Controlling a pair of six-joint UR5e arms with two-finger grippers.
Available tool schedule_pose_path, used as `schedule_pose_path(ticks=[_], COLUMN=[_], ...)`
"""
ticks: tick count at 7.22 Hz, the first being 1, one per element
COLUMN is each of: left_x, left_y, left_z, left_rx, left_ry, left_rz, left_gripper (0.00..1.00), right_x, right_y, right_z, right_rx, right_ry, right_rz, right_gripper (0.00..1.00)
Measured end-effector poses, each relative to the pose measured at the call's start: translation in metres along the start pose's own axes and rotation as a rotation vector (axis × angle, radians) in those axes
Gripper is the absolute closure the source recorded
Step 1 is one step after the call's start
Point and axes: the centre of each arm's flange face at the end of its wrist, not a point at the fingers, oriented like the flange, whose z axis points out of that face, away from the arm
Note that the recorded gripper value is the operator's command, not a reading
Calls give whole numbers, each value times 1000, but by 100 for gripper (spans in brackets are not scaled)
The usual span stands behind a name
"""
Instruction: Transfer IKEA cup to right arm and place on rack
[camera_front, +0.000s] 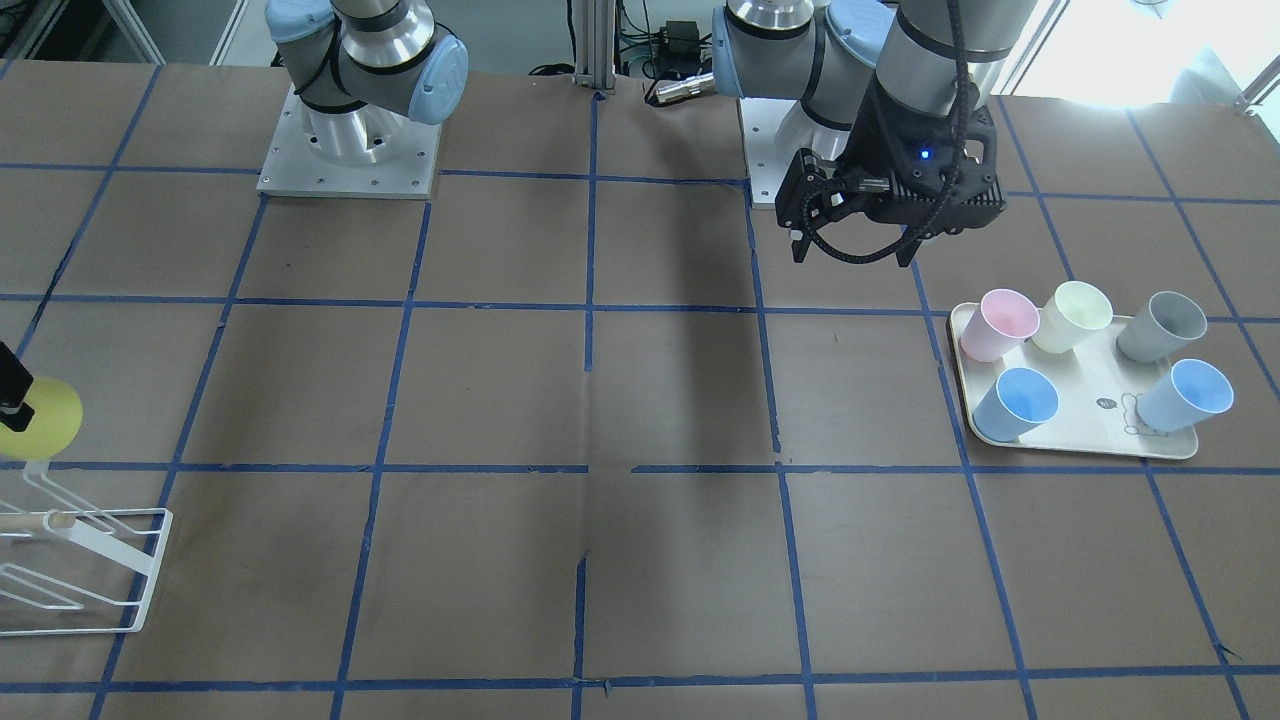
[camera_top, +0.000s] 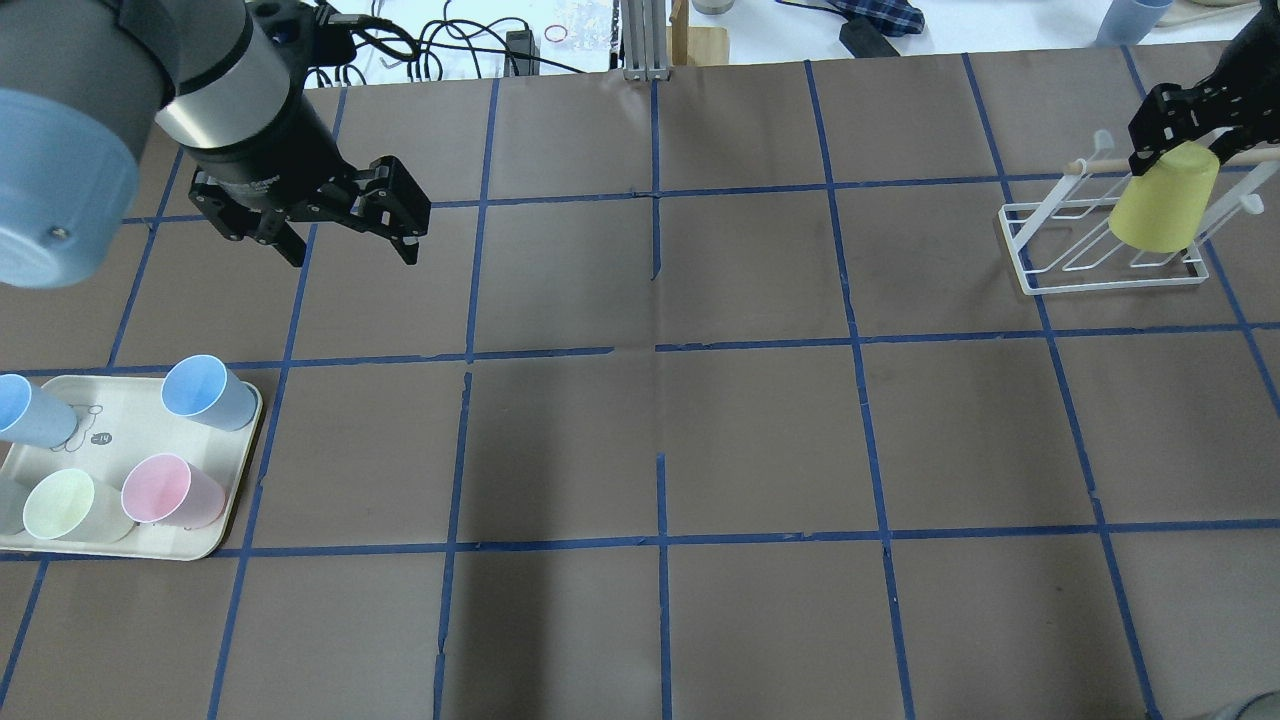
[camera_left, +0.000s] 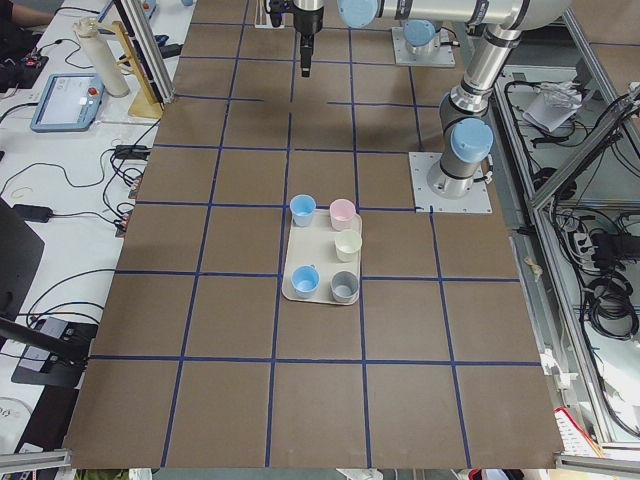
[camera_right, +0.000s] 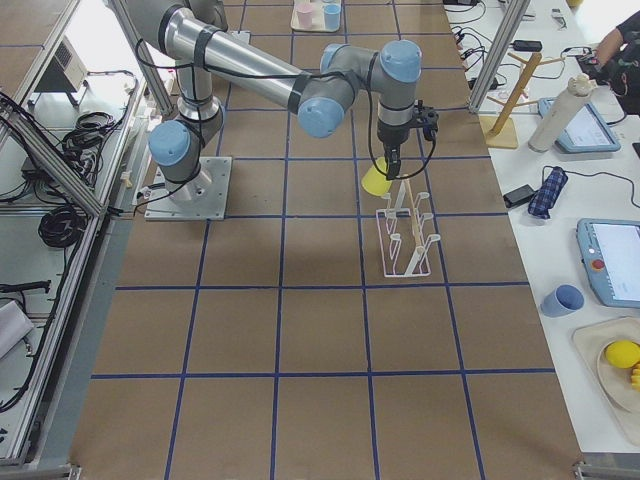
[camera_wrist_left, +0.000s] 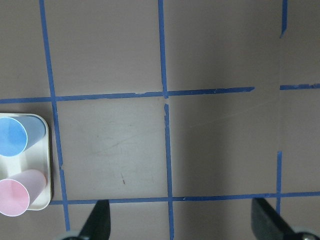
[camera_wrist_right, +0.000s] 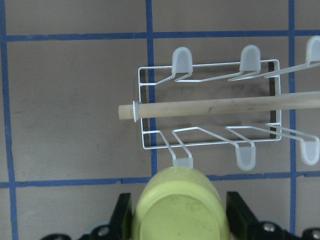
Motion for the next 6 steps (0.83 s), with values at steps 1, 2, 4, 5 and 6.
schedule_pose_path(ticks=[1, 2, 4, 5, 6], left_x=[-11, -23, -34, -35, -35], left_y=[-5, -14, -28, -33, -36], left_z=[-2, -8, -15, -17, -15], left_rx=[30, 51, 48, 41, 32], left_ry=[18, 21, 13, 10, 7], left_rz=[-23, -42, -53, -53, -51], left_gripper=[0, 0, 0, 0, 0], right_x=[5, 6, 7, 8, 8], right_y=[-7, -10, -13, -14, -15], right_z=[9, 13, 16, 19, 25], right_rx=[20, 32, 39, 40, 36], right_ry=[6, 9, 7, 4, -3], right_rz=[3, 4, 5, 5, 6], right_gripper=[74, 74, 72, 72, 72])
